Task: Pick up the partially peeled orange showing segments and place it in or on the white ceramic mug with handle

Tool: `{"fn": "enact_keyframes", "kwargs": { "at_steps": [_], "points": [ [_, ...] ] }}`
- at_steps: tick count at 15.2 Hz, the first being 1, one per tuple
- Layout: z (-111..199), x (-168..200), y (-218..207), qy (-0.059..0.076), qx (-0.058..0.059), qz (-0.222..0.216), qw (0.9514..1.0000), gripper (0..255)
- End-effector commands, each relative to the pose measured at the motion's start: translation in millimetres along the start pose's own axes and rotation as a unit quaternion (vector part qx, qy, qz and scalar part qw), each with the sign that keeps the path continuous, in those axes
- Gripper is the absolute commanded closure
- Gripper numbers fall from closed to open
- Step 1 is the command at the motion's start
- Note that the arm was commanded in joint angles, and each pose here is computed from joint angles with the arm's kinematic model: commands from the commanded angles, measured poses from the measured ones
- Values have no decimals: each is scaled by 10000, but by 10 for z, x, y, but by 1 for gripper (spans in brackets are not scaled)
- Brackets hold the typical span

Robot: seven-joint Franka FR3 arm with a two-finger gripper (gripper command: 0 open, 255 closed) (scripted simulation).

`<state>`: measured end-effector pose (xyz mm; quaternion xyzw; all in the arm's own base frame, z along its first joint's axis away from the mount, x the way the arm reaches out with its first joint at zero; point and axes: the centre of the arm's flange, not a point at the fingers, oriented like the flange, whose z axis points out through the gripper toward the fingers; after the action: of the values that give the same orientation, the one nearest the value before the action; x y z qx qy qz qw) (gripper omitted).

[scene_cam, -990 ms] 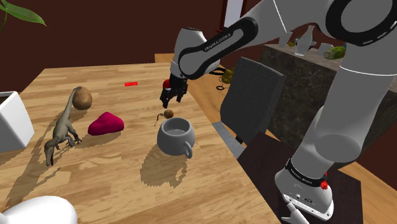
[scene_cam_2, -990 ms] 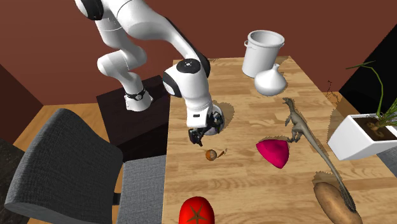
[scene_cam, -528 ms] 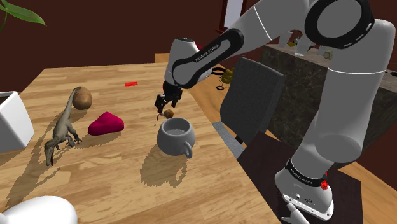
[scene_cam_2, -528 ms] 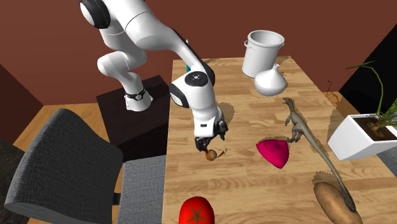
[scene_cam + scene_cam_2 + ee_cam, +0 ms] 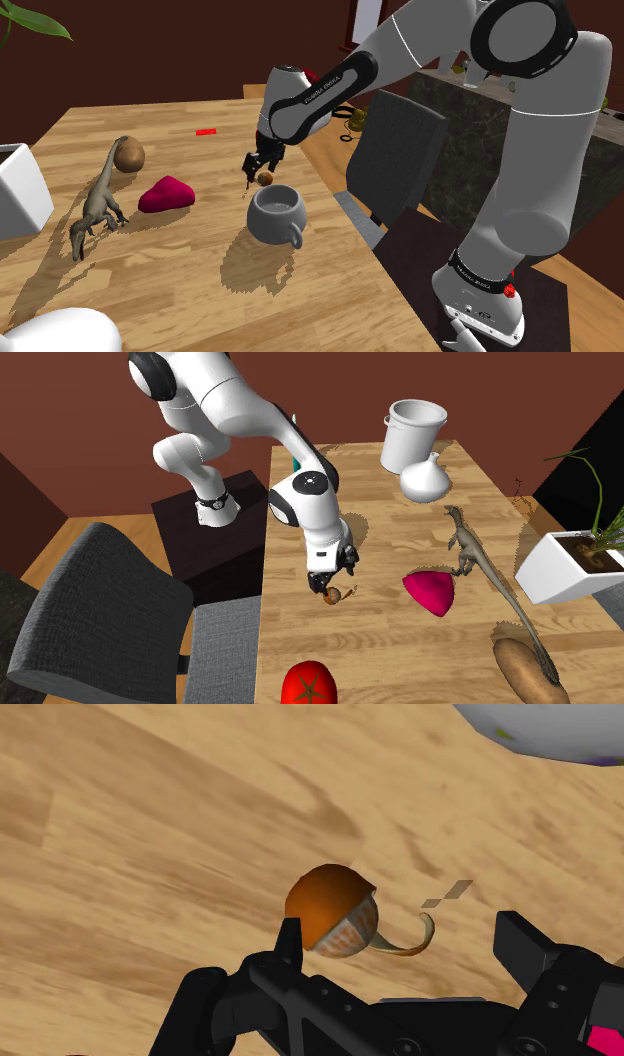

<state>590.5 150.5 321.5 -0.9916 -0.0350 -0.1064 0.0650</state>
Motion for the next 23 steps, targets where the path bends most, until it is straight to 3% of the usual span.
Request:
{"fn": "enact_keyframes", "kwargs": {
  "at_steps": [1,2,11,12,13,14,15,23],
  "points": [
    [0,0,0,0,0,0,10000,0],
    [0,0,0,0,0,0,10000,255],
    [-30,6,2,32,4,-2,10000,255],
    [-30,6,2,32,4,-2,10000,0],
    [-6,409,-35,-856,-62,542,9948,0],
    [90,803,-28,-1735,-128,1080,9788,0],
    [190,1047,0,-2298,-171,1424,9626,0],
    [547,867,-13,-2298,-171,1424,9626,0]
  ]
}}
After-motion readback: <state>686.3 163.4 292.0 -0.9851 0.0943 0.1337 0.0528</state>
